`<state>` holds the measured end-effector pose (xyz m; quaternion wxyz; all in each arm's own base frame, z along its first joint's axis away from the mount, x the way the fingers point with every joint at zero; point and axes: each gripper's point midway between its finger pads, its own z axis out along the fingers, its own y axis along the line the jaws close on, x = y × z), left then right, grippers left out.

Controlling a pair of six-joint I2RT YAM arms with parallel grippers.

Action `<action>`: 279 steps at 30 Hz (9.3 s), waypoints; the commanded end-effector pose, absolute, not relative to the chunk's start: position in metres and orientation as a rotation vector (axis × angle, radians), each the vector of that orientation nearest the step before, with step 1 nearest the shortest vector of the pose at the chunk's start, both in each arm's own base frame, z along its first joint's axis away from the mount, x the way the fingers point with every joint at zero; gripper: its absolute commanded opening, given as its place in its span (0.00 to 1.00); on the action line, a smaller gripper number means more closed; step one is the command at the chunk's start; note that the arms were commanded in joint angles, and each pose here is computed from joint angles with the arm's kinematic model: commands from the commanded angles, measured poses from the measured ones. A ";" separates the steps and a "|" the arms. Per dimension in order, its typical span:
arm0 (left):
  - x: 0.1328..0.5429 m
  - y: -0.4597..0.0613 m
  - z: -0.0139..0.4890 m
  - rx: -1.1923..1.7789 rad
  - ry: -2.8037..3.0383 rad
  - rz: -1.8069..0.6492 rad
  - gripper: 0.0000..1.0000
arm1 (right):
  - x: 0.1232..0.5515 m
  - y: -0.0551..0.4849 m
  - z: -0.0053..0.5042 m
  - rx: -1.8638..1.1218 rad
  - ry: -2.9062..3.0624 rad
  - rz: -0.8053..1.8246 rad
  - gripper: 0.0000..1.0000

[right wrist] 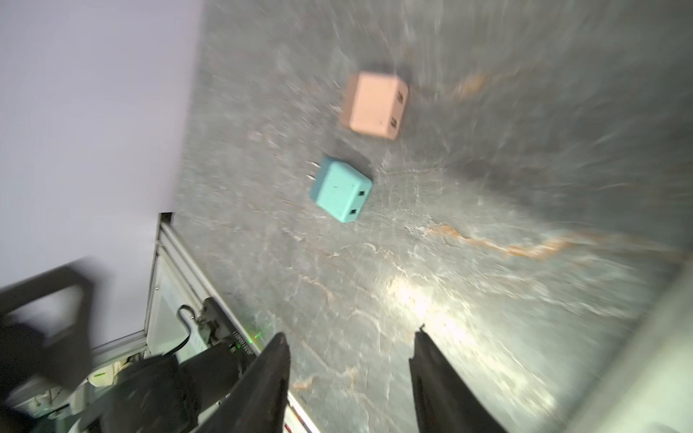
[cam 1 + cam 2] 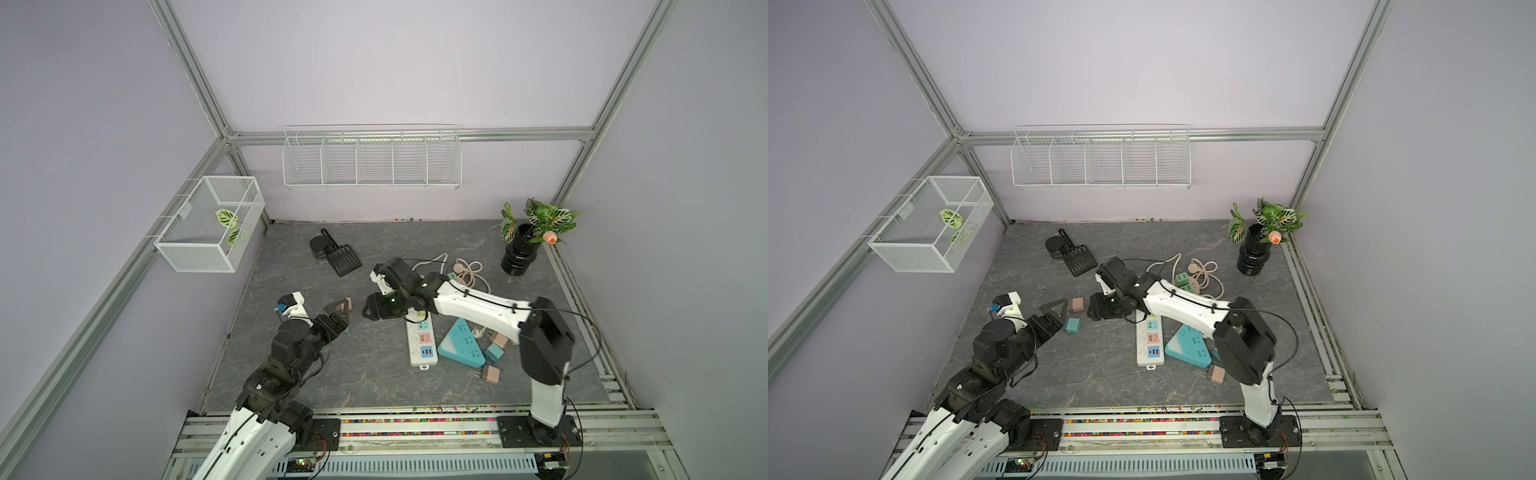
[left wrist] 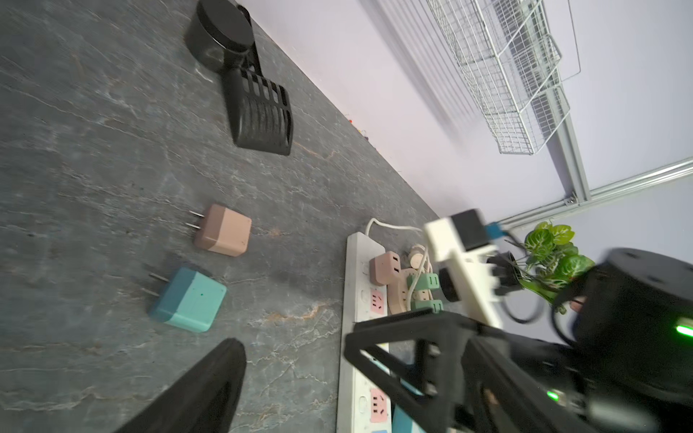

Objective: Pull the plug off the socket
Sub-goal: Place the plug at the center of the board, then remove the plug from the socket, then place the plug at the center of the board, then remove the plug from the socket.

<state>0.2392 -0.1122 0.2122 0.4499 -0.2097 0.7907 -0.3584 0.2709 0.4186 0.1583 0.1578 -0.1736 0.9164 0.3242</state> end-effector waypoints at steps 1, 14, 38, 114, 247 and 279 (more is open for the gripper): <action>0.245 -0.130 0.220 -0.484 1.930 -1.006 0.95 | 0.288 0.372 0.168 -0.475 2.521 0.756 0.54; 0.266 -0.177 0.193 -0.444 2.101 -1.149 0.94 | 0.318 0.271 0.174 -0.128 2.435 0.719 0.55; 0.300 -0.251 0.132 -0.329 2.433 -1.332 0.91 | 0.389 0.289 0.100 -0.222 2.797 0.280 0.57; 0.336 -0.280 0.083 -0.282 2.799 -0.937 0.50 | 0.370 0.289 0.182 -0.044 2.659 0.614 0.24; 0.294 -0.302 0.172 -0.286 2.334 -1.526 0.87 | 0.381 0.156 0.096 -0.470 2.827 0.043 0.73; 0.320 -0.426 0.100 -0.144 2.683 -1.553 0.51 | 0.352 0.161 0.088 -0.371 2.848 0.148 0.38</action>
